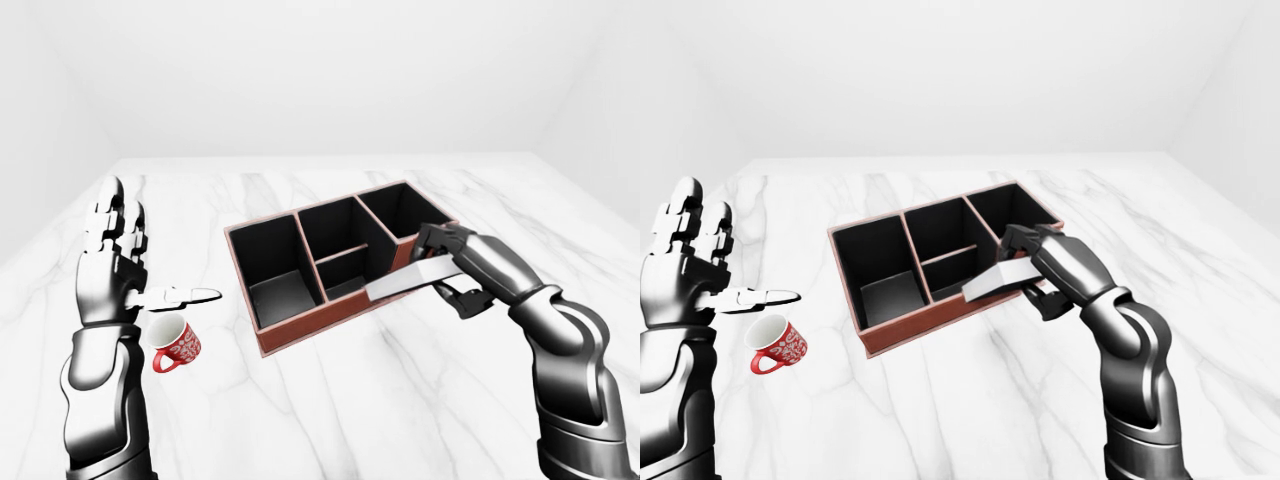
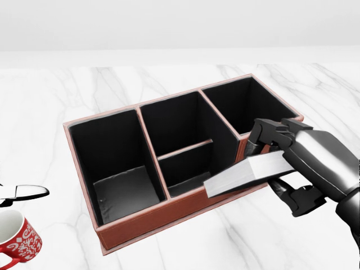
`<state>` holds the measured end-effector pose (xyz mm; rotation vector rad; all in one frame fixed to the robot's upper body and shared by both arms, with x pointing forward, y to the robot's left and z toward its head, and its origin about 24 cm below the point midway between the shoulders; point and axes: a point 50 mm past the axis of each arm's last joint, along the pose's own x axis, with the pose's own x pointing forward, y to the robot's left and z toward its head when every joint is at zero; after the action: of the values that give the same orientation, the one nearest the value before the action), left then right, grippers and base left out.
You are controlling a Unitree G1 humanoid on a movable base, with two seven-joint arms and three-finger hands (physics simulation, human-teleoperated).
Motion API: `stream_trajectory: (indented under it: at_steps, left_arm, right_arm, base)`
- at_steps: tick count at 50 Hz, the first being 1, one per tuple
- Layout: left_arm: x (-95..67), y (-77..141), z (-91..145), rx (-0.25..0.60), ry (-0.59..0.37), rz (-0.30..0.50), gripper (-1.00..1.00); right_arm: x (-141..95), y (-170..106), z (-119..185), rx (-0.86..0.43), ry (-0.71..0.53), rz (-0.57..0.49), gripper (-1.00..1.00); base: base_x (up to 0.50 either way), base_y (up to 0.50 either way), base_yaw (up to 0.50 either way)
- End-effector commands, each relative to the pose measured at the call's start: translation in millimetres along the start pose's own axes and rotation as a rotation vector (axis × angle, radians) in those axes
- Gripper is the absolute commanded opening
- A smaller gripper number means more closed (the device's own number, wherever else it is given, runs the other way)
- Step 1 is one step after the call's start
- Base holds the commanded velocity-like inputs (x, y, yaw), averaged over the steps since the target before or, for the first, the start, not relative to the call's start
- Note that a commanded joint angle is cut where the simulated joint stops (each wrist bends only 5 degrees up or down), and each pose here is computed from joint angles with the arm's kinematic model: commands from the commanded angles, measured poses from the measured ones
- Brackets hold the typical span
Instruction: Pick up the book and place it in the left compartment of the caddy.
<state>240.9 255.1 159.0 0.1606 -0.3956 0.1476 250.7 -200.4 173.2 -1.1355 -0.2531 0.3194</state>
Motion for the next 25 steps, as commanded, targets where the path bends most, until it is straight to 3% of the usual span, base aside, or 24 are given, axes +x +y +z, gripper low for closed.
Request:
stream_trajectory:
  at_steps: [1, 25]
  left_arm:
    - [-0.8, 1.4, -0.6, -0.001, 0.003, 0.004, 1.00]
    - [-0.6, 1.2, 0.1, -0.003, 0.000, 0.003, 1.00]
  right_arm:
    - [-1.3, -9.3, 19.7, -0.003, -0.096, -0.053, -1.00]
    - [-16.9, -5.4, 42.6, 0.016, -0.181, -0.091, -1.00]
  base:
    - [0.00, 0.00, 0.00]
    - [0.00, 0.00, 0.00]
